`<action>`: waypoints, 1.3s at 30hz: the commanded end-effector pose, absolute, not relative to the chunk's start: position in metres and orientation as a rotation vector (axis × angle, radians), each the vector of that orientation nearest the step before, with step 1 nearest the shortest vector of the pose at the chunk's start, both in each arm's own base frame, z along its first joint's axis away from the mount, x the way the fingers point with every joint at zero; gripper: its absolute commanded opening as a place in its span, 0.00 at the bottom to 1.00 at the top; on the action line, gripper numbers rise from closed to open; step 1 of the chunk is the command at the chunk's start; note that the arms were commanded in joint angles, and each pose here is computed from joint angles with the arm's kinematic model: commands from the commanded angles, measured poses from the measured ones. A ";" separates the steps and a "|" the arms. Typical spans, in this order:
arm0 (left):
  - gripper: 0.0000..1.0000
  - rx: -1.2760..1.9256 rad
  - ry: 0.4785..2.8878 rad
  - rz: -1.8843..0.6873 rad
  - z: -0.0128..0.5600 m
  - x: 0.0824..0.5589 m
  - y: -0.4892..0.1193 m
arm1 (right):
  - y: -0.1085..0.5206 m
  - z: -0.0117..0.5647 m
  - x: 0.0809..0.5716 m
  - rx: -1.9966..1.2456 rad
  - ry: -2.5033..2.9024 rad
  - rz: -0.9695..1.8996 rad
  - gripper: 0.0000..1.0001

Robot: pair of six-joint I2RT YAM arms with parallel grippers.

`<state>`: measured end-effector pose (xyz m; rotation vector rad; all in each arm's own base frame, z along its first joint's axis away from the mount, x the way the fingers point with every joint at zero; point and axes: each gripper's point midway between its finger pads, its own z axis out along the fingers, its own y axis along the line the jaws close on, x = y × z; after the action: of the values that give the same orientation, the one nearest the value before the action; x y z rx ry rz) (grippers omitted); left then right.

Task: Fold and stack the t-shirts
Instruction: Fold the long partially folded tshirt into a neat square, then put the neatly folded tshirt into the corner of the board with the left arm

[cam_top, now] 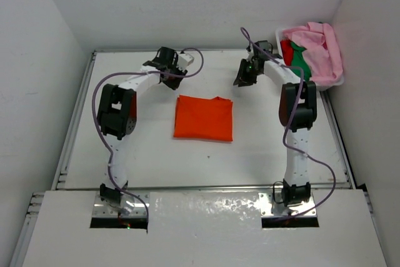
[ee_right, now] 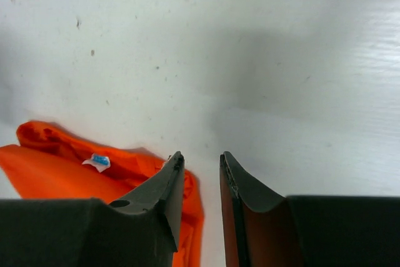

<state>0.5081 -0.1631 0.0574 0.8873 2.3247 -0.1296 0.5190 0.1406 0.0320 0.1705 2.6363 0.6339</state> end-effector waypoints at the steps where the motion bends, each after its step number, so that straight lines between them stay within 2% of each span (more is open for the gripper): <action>1: 0.32 0.670 2.298 -0.039 0.093 0.543 -0.139 | 0.119 0.088 0.539 0.007 2.501 0.457 0.28; 2: 0.32 0.646 2.282 -0.076 0.107 0.546 -0.140 | 0.116 0.080 0.522 -0.009 2.537 0.446 0.30; 3: 0.33 0.593 2.269 -0.108 0.129 0.544 -0.132 | 0.115 0.110 0.515 -0.038 2.470 0.442 0.32; 4: 0.34 0.575 2.247 -0.144 0.144 0.541 -0.134 | 0.113 0.088 0.487 -0.048 2.534 0.435 0.39; 5: 0.39 0.550 2.217 -0.220 0.166 0.529 -0.139 | 0.110 0.089 0.479 -0.046 2.522 0.417 0.42; 6: 0.42 0.546 2.206 -0.265 0.173 0.522 -0.144 | 0.109 0.108 0.469 -0.046 2.481 0.415 0.43; 8: 0.48 0.561 2.183 -0.440 0.182 0.493 -0.165 | 0.109 0.088 0.440 -0.031 2.533 0.401 0.44; 10: 0.49 0.566 2.188 -0.524 0.176 0.474 -0.181 | 0.116 0.083 0.424 -0.060 2.543 0.378 0.46; 13: 0.54 0.576 2.304 -0.531 0.139 0.445 -0.193 | 0.131 0.069 0.406 -0.037 2.617 0.454 0.52; 15: 0.64 0.514 2.437 -0.499 0.108 0.431 -0.184 | 0.137 0.061 0.397 -0.016 2.648 0.498 0.60; 16: 0.67 0.488 2.466 -0.491 0.101 0.428 -0.179 | 0.140 0.053 0.390 -0.022 2.668 0.484 0.60; 17: 0.76 0.446 2.471 -0.505 0.095 0.423 -0.177 | 0.142 0.051 0.387 -0.032 2.668 0.477 0.60; 18: 0.82 0.426 2.468 -0.509 0.092 0.422 -0.176 | 0.144 0.050 0.388 -0.028 2.657 0.475 0.60; 22: 0.84 0.348 2.509 -0.549 0.072 0.409 -0.177 | 0.148 0.038 0.376 -0.017 2.693 0.494 0.59; 26: 0.81 0.312 2.537 -0.514 0.057 0.402 -0.172 | 0.142 0.042 0.371 -0.021 2.679 0.462 0.58; 31: 0.74 0.326 2.571 -0.633 0.040 0.386 -0.190 | 0.138 0.041 0.364 -0.018 2.684 0.446 0.58; 36: 0.49 0.278 2.645 -0.575 0.016 0.379 -0.178 | 0.135 0.047 0.361 -0.022 2.673 0.424 0.57; 37: 0.36 0.274 2.645 -0.567 0.015 0.379 -0.176 | 0.134 0.049 0.362 -0.023 2.668 0.418 0.57; 39: 0.25 0.271 2.646 -0.561 0.014 0.379 -0.174 | 0.132 0.055 0.363 -0.026 2.652 0.402 0.57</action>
<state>0.3728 -0.1763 0.0143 0.2876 2.6698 -0.5746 0.3527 0.1344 0.0320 -0.0151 2.7339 0.4275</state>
